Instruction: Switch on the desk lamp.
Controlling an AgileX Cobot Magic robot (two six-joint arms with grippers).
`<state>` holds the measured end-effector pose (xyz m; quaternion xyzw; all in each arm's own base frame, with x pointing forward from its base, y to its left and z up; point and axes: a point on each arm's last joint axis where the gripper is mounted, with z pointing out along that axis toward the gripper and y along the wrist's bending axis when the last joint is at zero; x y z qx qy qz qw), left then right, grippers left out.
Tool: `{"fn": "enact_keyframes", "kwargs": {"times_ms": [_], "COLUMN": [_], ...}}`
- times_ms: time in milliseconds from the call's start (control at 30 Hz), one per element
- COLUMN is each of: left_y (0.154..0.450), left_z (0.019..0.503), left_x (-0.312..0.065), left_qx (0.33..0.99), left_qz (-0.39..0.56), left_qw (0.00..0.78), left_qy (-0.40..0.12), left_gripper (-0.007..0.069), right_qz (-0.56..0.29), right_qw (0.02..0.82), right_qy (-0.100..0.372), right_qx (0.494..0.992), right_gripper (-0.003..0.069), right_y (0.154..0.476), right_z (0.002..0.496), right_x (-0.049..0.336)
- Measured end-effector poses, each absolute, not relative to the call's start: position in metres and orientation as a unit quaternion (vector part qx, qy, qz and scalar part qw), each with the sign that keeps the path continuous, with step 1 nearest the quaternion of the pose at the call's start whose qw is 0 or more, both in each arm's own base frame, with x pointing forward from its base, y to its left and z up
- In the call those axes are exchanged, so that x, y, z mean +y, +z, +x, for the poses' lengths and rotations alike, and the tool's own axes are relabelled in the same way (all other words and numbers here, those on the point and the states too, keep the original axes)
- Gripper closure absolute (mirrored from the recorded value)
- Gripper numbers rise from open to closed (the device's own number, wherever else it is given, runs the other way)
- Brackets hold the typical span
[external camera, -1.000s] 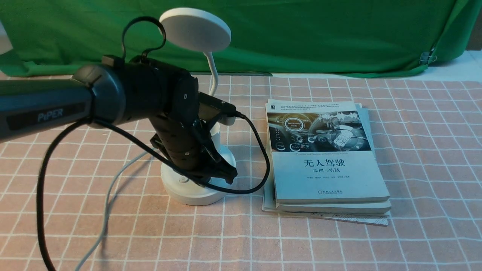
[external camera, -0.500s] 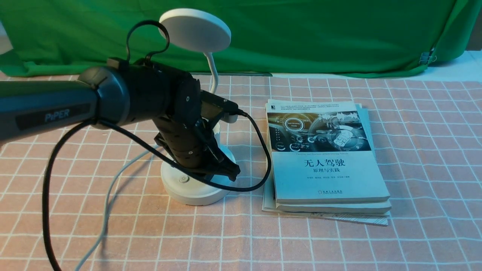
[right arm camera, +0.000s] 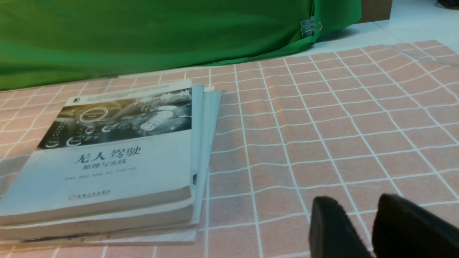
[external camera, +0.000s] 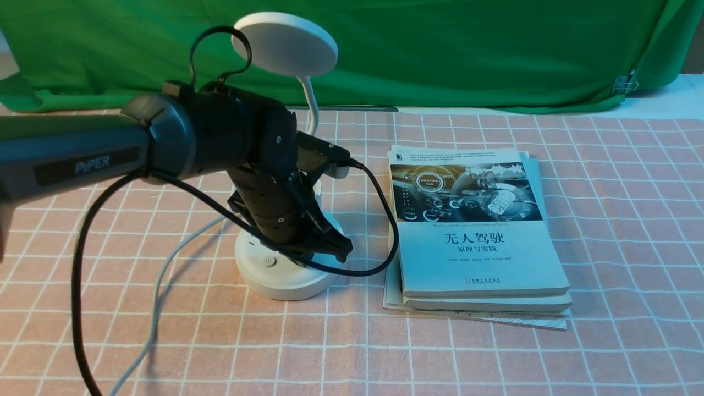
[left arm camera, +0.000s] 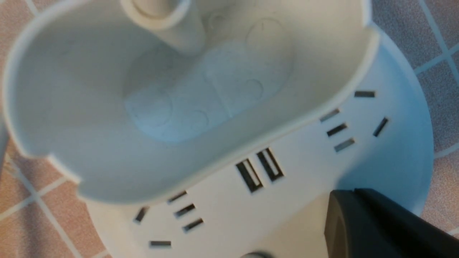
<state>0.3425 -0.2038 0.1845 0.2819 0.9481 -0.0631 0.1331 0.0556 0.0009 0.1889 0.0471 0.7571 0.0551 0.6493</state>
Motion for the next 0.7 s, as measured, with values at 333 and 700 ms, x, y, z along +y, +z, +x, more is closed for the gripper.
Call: {"fn": "enact_keyframes", "kwargs": {"times_ms": [333, 700], "left_y": [0.265, 0.305], "left_z": [0.307, 0.202], "left_x": [-0.19, -0.123], "left_qx": [0.947, 0.932], "left_qz": [0.237, 0.166], "left_qw": [0.181, 0.289], "left_qy": [-0.117, -0.142], "left_gripper": [0.0604, 0.0604], "right_qz": [0.047, 0.047], "right_qw": [0.649, 0.649], "right_qy": [0.055, 0.055], "right_qx": [0.757, 0.757], "right_gripper": [0.0417, 0.0417], "right_y": [0.189, 0.189], "right_z": [0.056, 0.056], "right_x": [0.001, 0.001]}}
